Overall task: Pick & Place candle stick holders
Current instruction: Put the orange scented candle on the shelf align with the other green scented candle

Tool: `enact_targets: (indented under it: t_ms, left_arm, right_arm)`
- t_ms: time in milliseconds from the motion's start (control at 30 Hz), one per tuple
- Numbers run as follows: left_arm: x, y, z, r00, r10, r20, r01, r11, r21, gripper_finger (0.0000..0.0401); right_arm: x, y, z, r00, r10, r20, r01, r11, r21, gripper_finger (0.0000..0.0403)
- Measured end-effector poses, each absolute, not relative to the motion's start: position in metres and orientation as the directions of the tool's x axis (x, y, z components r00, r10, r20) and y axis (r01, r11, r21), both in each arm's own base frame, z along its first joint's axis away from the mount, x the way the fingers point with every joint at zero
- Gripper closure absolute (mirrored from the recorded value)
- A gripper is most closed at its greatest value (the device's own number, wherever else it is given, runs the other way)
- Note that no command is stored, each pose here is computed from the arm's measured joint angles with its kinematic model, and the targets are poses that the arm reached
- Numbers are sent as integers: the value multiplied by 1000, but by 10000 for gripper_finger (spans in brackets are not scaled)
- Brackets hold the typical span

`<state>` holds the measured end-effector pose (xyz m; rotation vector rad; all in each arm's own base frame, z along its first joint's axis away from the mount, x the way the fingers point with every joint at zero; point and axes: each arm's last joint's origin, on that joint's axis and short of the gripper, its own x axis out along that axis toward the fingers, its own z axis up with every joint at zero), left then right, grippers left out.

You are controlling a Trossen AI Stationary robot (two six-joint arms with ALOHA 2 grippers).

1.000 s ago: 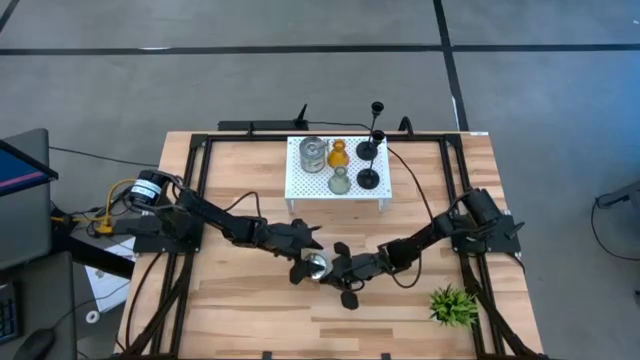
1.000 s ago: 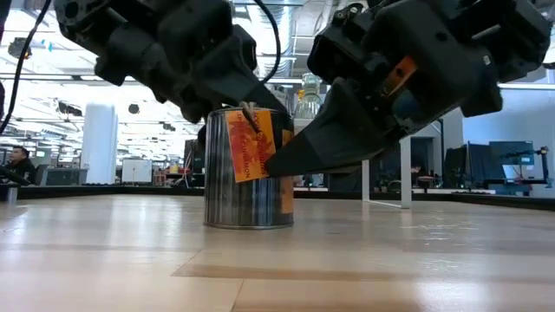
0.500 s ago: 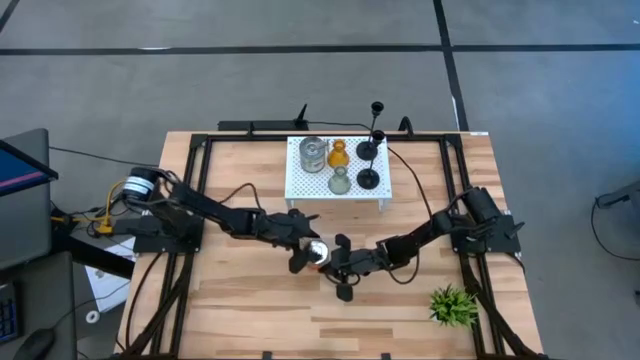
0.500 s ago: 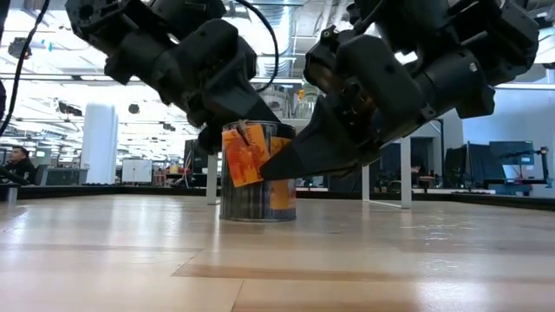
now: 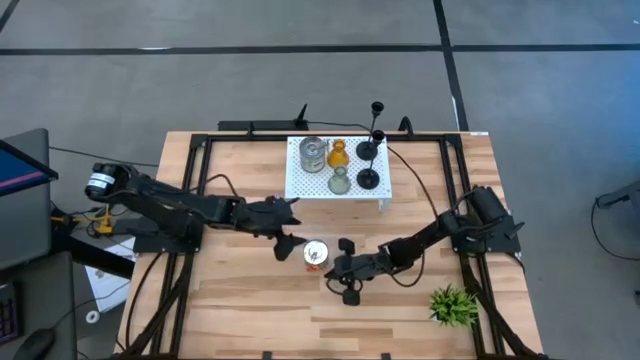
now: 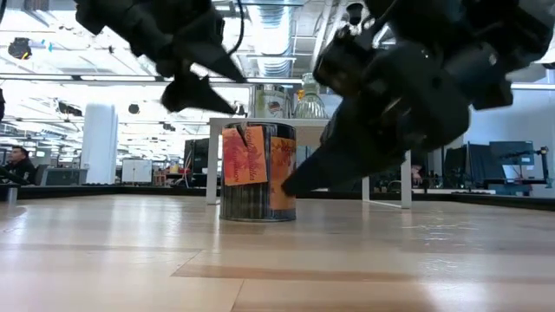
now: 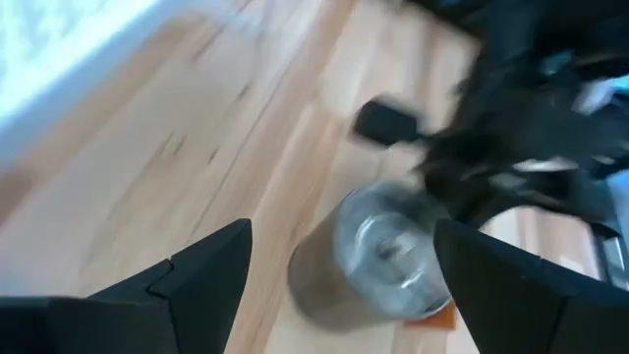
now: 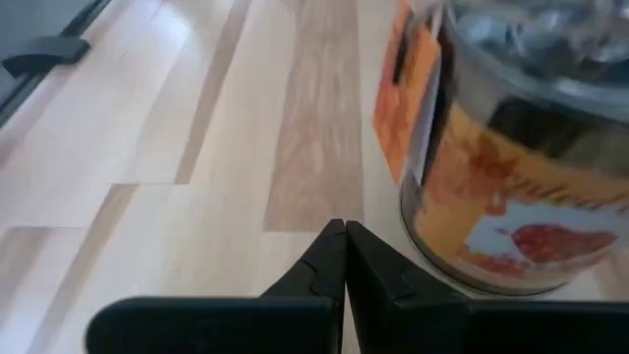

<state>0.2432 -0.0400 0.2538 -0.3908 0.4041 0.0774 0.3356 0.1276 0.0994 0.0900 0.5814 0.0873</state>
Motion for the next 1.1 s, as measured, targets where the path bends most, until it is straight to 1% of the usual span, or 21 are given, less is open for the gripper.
enact_targets:
  t_ms: [67, 167, 300, 400, 500, 667, 733, 900, 1100]
  left_arm:
    - [241, -39, 248, 892, 9, -452, -209, 895, -394, 82]
    - [241, -41, 241, 864, 10, -503, -268, 855, -443, 82]
    - [241, -42, 240, 863, -4, -505, -267, 845, -463, 82]
    - [242, -42, 240, 863, -1, -506, -271, 844, -463, 82]
    - [243, -42, 239, 861, 1, -508, -274, 843, -462, 82]
    - [247, -43, 235, 860, 1, -511, -278, 840, -466, 82]
    - [250, -43, 232, 859, 1, -512, -279, 840, -465, 82]
    - [254, -44, 228, 853, 0, -522, -311, 803, -508, 82]
    - [257, -45, 224, 853, -20, -521, -325, 761, -562, 82]
  right_arm:
    - [332, 128, 107, 827, 83, -557, -48, 996, 77, 403]
    - [324, 129, 125, 830, 4, -558, -12, 1000, -11, 403]
    - [305, 132, 152, 829, -84, -552, 23, 993, -118, 403]
    - [282, 130, 162, 842, -125, -524, 47, 986, -160, 403]
    - [258, 121, 164, 861, -112, -496, 53, 990, -132, 403]
    - [224, 107, 165, 925, -63, -374, 46, 998, -52, 403]
    - [214, 101, 163, 932, -58, -357, 46, 998, -40, 403]
    - [201, 94, 160, 937, -57, -345, 55, 998, -15, 403]
    - [199, 93, 157, 934, -66, -352, 62, 998, -22, 403]
